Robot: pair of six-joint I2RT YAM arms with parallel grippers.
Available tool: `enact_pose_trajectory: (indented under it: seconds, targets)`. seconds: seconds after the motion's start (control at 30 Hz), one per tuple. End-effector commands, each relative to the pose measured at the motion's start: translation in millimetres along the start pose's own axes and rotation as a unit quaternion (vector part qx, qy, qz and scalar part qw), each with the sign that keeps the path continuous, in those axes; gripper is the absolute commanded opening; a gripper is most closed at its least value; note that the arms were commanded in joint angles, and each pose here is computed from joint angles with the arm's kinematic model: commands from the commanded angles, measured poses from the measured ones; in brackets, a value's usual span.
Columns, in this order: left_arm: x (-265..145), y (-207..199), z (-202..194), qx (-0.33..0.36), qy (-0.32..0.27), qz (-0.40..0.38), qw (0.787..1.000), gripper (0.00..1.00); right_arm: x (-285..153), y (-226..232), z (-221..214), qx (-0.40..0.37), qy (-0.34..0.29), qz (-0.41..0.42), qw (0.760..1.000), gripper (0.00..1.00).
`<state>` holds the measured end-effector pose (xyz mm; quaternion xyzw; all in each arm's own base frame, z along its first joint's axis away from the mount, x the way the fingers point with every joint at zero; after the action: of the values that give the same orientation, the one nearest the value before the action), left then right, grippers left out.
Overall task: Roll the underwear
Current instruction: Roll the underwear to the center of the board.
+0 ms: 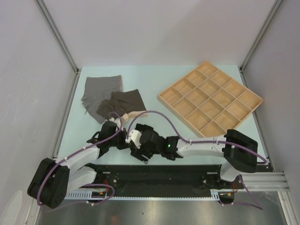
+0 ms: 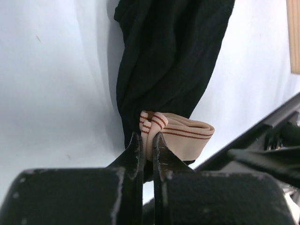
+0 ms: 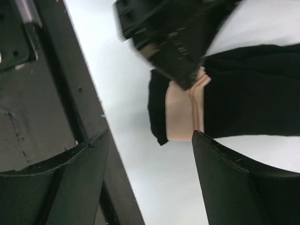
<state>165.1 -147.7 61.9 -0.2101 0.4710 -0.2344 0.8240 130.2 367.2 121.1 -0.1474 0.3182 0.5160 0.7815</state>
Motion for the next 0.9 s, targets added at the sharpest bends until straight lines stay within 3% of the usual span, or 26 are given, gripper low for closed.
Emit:
enact_pose_trajectory:
  seconds: [0.0,0.33,0.87]
  targets:
    - [-8.5,-11.1,-14.7,-0.023,0.067,-0.03,0.997,0.0,0.2,5.5,21.6,-0.05,-0.092,-0.072,0.992,0.75]
    - [-12.0,-18.8,-13.3,-0.028,0.094,-0.041,0.994,0.0,26.0,27.3,-0.7,-0.118,-0.078,-0.082,0.987,0.71]
    - [-14.6,-22.5,-11.7,-0.031,0.1,-0.054,0.993,0.0,46.3,13.7,-38.5,-0.095,-0.032,-0.118,0.988,0.68]
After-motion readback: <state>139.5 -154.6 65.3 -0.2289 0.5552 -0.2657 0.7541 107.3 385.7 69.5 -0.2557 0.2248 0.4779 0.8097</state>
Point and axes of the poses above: each gripper's point midway between its finger pads, its own x axis out along the fingers, its own y axis along the line the jaws close on, z = x × y, the point moved 5 cm from there along -x, back along the fingers, and after that the axes turned 8 degrees about x, right-handed, at the moved point
